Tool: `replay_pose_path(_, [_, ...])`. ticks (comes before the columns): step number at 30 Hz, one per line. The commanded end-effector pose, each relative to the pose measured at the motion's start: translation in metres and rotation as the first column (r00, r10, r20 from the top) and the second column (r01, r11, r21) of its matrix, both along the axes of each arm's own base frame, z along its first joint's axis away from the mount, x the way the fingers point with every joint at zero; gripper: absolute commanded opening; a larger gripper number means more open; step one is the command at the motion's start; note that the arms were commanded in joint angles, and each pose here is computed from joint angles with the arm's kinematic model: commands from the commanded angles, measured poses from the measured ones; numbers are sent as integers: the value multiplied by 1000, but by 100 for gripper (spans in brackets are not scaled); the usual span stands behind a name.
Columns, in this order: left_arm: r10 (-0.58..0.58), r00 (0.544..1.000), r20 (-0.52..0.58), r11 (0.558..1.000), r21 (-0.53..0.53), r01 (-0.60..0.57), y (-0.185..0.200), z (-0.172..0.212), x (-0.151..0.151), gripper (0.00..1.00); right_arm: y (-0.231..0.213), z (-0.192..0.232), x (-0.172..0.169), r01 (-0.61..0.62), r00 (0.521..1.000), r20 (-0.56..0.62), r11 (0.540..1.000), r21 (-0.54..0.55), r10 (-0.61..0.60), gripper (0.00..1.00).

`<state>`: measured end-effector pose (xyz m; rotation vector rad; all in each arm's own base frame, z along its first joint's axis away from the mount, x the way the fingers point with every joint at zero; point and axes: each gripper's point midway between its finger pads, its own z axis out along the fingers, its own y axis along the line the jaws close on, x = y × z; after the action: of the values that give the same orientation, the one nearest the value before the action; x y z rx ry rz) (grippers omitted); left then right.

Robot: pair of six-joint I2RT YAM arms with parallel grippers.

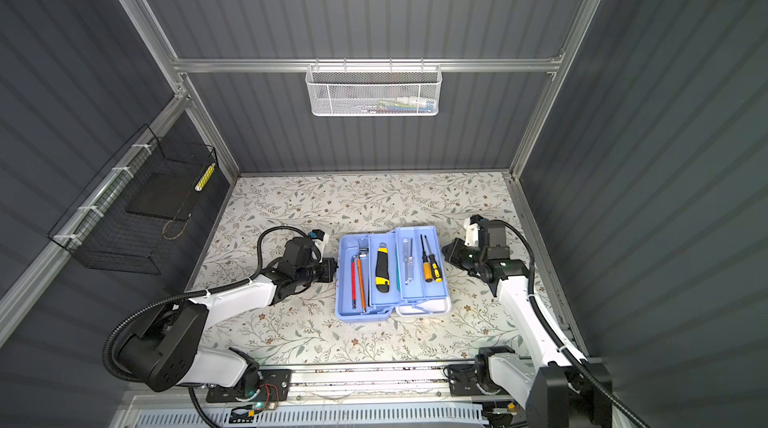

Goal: Pack the tool kit

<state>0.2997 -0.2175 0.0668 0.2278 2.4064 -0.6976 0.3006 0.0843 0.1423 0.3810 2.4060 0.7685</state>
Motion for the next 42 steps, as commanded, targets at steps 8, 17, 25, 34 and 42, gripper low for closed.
replay_pose_path(8, [-6, 1000, 29, 1000, 16, 5, 5, 9, -6, 0, -22, -49, 1, 40, 994, -102, 999, -20, -41, 12])
replay_pose_path(17, [-20, 1000, 10, 1000, 17, 20, 3, 3, -10, 0, -11, -80, 11, -1, 990, -142, 992, 126, 19, 11])
replay_pose_path(25, [-26, 1000, 3, 1000, 4, 26, 1, 1, -12, 0, 6, -101, 10, -40, 981, -174, 964, 263, 88, 7])
replay_pose_path(34, [-86, 996, -7, 996, -14, 86, -16, 0, -16, 0, 24, -80, -9, -121, 979, -113, 928, 353, 171, 7])
replay_pose_path(42, [-116, 993, -26, 993, -26, 115, -25, -3, -16, 0, 39, -54, -26, -165, 976, -46, 863, 477, 212, 7])
